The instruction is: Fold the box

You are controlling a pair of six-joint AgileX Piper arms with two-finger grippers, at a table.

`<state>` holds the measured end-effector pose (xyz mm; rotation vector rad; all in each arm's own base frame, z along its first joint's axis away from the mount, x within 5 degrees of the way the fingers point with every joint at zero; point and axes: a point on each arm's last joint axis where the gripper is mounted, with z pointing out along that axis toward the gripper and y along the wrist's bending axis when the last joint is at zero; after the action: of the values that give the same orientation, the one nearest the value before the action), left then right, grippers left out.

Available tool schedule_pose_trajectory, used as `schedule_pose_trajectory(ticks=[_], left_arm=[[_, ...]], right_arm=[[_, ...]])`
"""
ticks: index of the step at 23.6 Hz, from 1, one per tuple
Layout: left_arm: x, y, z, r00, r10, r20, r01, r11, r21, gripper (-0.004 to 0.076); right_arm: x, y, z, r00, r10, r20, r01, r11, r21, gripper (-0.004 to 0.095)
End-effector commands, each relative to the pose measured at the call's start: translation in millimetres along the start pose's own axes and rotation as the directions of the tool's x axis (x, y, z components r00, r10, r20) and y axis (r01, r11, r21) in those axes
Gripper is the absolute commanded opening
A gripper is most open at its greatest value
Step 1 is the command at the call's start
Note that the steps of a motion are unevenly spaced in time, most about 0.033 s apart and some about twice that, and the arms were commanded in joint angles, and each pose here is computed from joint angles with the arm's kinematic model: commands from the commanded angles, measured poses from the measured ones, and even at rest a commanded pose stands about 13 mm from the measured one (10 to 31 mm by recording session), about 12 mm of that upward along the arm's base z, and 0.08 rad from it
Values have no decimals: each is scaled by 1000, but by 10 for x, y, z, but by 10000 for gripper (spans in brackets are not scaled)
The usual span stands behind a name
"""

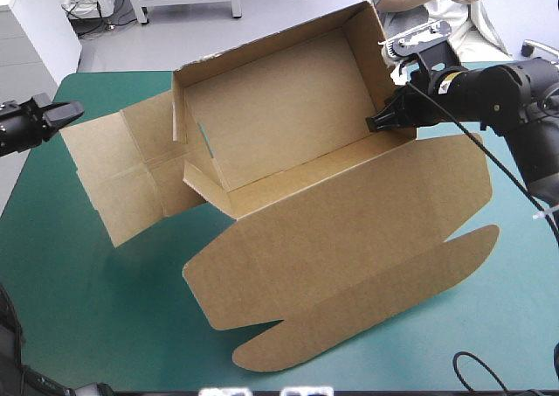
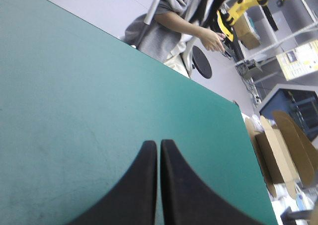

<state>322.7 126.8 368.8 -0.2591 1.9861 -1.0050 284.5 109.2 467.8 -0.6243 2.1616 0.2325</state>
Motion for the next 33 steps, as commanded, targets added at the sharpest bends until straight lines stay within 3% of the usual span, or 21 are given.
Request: schedule_pose_trajectory(ticks=[1, 3, 7, 13, 16, 22, 33], left_arm=[[-153, -53, -166, 993, -14, 118, 10, 999, 36, 4], [-153, 26, -141, 993, -27, 111, 24, 999, 32, 4], [4, 57, 237, 998, -44, -52, 50, 992, 120, 4], [468, -440, 1004, 947, 87, -310, -3, 966, 260, 4], [531, -531, 1059, 936, 68, -345, 25, 965, 260, 4], [530, -818, 821, 933, 140, -332, -59, 969, 241, 4], [710, -1240, 830, 910, 199, -365, -85, 949, 305, 4]], right_arm=[[-114, 22, -381, 989, -13, 146, 9, 1000, 30, -13], [-114, 30, -429, 988, -14, 157, 9, 1000, 30, -13], [-160, 70, -462, 977, 3, 213, -1, 1000, -11, -13], [-267, 62, -238, 960, 50, 277, -35, 998, -60, -13], [-269, 11, 33, 969, 65, 239, -54, 997, -52, -13], [-209, -140, 556, 984, 99, 150, -104, 994, 31, -13], [-148, -152, 812, 986, 140, 88, -143, 990, 18, -13]])
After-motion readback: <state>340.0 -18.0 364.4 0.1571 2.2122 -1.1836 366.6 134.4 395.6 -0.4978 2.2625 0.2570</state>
